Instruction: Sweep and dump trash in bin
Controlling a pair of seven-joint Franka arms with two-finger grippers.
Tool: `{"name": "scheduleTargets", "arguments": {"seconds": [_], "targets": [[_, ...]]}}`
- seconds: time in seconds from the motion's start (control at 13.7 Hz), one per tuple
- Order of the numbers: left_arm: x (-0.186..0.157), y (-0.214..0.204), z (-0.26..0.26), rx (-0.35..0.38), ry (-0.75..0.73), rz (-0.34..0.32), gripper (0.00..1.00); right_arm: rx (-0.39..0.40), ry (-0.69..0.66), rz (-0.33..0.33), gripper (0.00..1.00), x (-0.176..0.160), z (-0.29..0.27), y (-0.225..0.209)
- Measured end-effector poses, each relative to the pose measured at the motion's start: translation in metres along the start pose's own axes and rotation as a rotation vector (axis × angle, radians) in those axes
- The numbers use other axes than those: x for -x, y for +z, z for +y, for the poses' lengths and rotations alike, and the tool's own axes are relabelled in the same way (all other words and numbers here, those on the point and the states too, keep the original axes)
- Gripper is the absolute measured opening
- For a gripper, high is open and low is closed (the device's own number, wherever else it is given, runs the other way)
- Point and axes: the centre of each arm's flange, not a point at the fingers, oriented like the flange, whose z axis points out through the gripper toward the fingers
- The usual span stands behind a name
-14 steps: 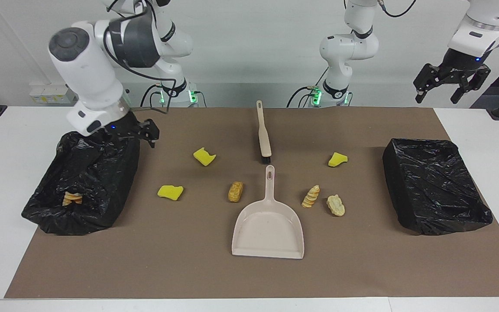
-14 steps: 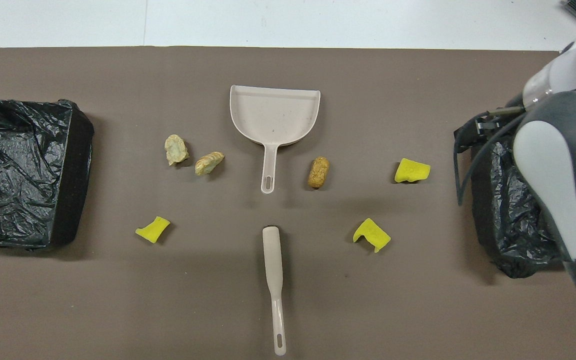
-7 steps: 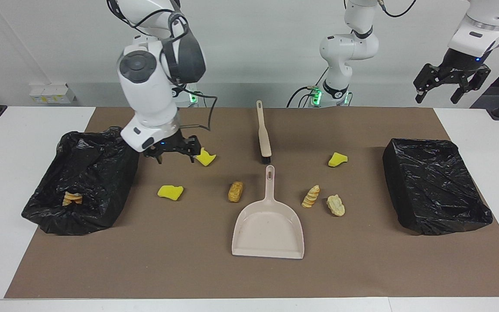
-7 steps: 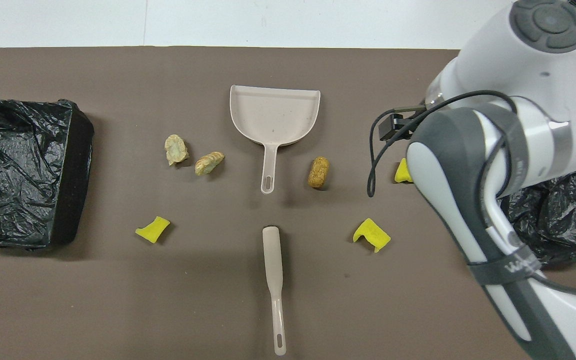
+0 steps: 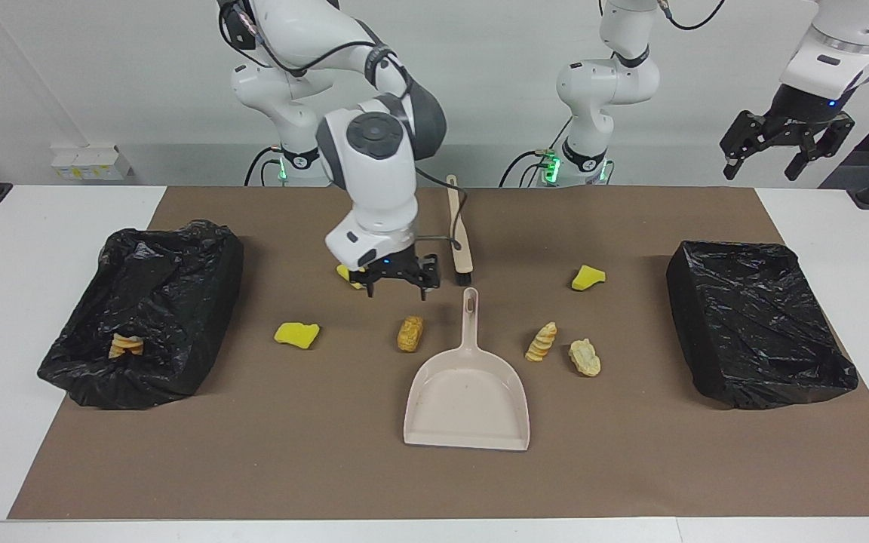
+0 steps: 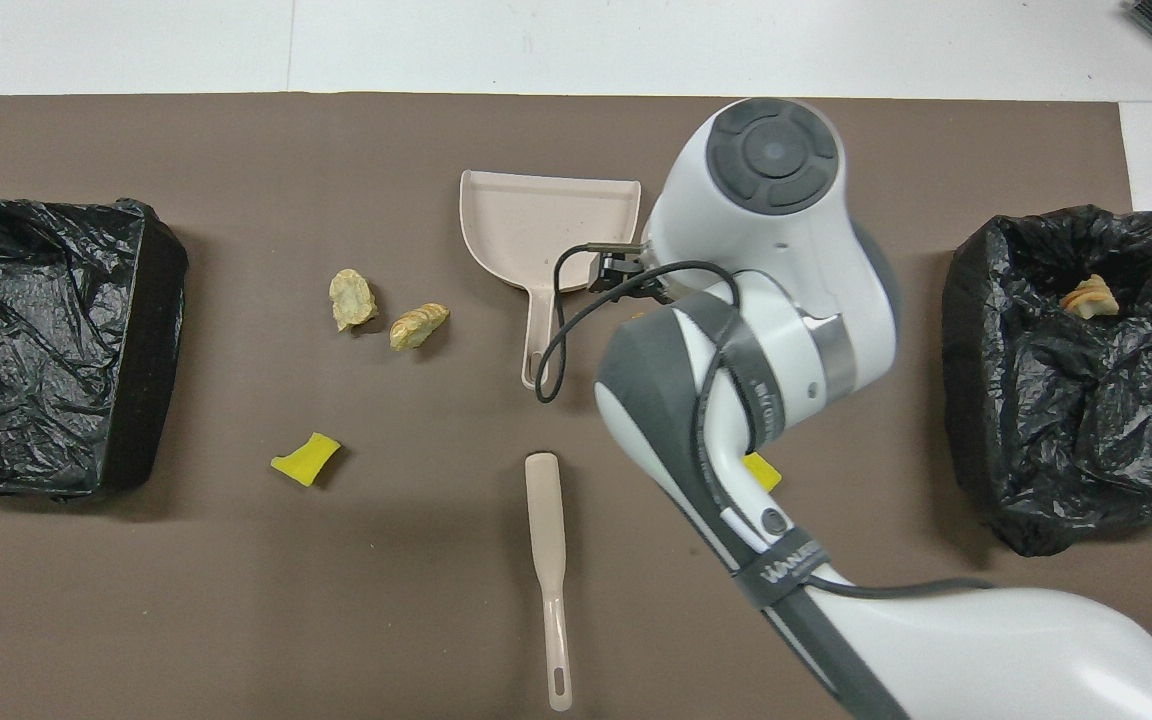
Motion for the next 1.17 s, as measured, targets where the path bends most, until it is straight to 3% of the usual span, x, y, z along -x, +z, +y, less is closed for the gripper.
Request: {"name": "scheduleTargets", "arguments": {"seconds": [0.51, 1.02, 1.17], "targets": [[0.001, 0.001, 0.001, 0.001, 0.002, -0.004, 1.0, -0.024, 0.047, 0.025, 1.0, 0.047, -0.09, 0.071], [0.025, 0.041, 0.061, 0.009, 0.064, -0.064, 1.0, 0.007, 0.037, 0.021, 1.0, 0.048, -0.09, 0.094], [0.035, 0.057, 0.089, 0.008, 0.042, -0.061, 1.0, 0.024, 0.026, 0.036, 0.94, 0.048, -0.088, 0.095]]}}
